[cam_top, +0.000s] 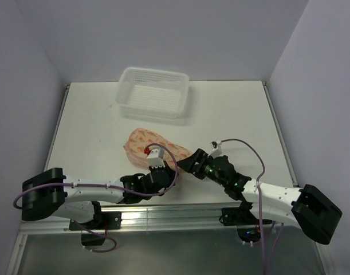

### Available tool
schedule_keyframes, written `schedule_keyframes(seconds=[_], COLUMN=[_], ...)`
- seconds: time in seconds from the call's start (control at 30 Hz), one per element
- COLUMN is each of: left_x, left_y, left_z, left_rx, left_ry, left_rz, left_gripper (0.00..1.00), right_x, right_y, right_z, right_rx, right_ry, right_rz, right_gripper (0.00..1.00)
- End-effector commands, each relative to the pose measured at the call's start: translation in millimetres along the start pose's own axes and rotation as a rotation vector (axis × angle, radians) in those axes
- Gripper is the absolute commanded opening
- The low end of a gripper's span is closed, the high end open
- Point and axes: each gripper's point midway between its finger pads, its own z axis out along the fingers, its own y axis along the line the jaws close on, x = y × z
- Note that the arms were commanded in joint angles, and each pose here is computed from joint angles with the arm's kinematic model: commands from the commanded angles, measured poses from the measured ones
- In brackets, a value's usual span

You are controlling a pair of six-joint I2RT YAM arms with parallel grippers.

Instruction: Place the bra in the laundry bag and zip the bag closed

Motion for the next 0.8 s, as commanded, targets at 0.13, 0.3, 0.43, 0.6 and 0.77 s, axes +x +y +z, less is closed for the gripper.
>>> schedule_keyframes(seconds=[0.13, 0.3, 0.43, 0.6, 0.77], left_x=[-2, -7, -6, -2, -5], left_y=[-25, -28, -19, 19, 18], left_z=[4, 4, 1, -7, -14], left_rx=[0.081, 0.084, 0.062, -0.031, -0.009], left_ry=[0.004, -0.012, -0.009, -0.014, -0.009], left_rz=[0.009, 0.002, 0.010, 0.007, 0.052], left_gripper=[0.00, 0.00, 0.00, 0.00, 0.68], right_x=[-8, -3, -11, -32, -17], right_y=[-2, -6, -18, -36, -37], right_z=[22, 25, 28, 22, 22], right_rx=[0.072, 0.059, 0.099, 0.135, 0.136], right_ry=[-0.004, 0.002, -0.022, -0.078, 0.009], right_rz=[-0.030, 0.023, 0.015, -0.001, -0.041], right_gripper=[0.87, 0.53, 0.08, 0.00, 0.19])
